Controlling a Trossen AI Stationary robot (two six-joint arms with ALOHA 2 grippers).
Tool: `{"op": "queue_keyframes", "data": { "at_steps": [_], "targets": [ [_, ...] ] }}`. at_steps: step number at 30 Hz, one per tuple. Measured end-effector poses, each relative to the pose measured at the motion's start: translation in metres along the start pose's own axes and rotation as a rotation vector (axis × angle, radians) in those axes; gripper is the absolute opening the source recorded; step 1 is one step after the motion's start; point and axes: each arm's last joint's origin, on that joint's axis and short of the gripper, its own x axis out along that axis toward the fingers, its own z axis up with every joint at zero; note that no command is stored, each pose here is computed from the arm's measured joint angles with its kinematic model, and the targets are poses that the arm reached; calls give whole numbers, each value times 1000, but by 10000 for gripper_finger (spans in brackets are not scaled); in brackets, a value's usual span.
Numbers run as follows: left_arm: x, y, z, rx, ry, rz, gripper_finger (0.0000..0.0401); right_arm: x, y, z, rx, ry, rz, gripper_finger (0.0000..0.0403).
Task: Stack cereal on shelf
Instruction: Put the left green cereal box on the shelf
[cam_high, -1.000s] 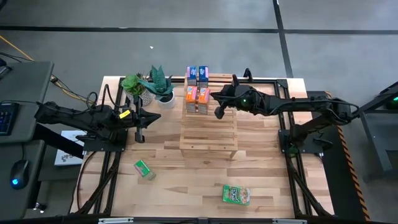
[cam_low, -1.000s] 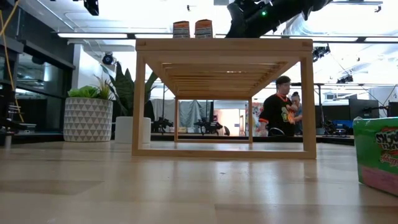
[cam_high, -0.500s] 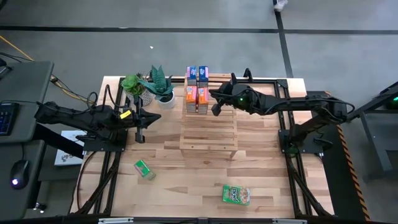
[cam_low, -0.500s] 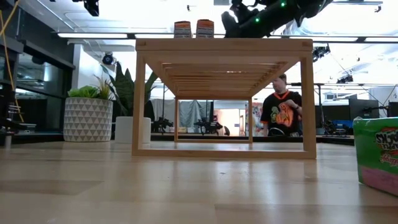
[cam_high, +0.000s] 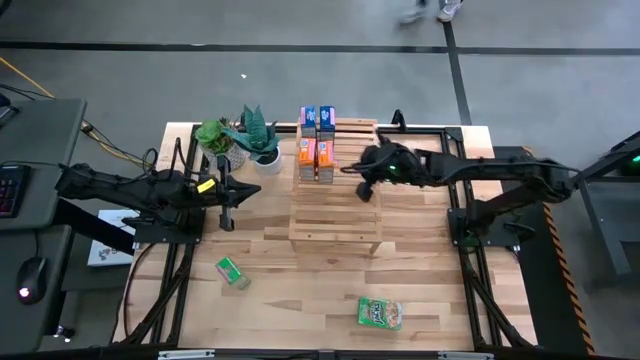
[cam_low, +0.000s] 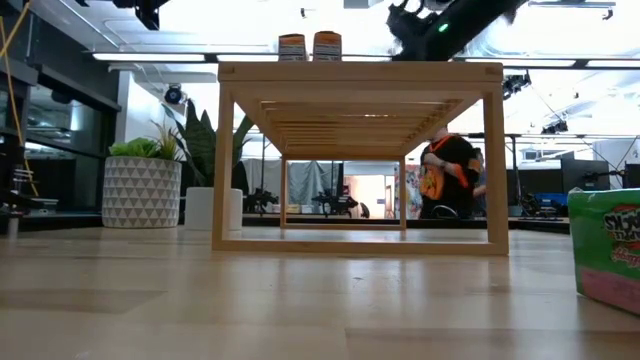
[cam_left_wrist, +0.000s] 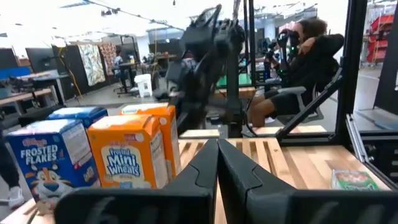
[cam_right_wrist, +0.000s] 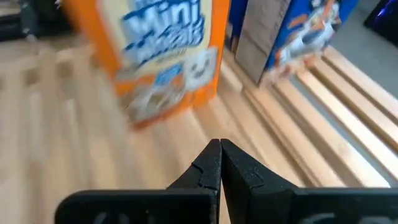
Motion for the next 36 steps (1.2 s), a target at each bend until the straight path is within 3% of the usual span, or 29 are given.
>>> {"op": "queue_keyframes", "data": {
  "at_steps": [4, 8, 15, 23, 30, 36],
  "targets": [
    [2, -1, -1, 19, 8, -6, 1, -33, 11, -1, 38, -5, 36, 0],
    [5, -3, -4, 54, 26, -20, 1, -53, 33, -5, 0, -53, 100, 0],
    [9, -5, -6, 68, 37, -22, 1, -64, 72, -42, -81, -73, 40, 0],
    [9, -5, -3, 87, 4, -37, 9, -87, 106, -69, -110, -234, -41, 0],
    [16, -12, 11, 75, 49, -241, 98, -94, 112, -69, -84, -285, -48, 0],
    [31, -20, 22, 105, 184, -298, 209, -93, 111, -67, -68, -292, -52, 0]
  ]
}}
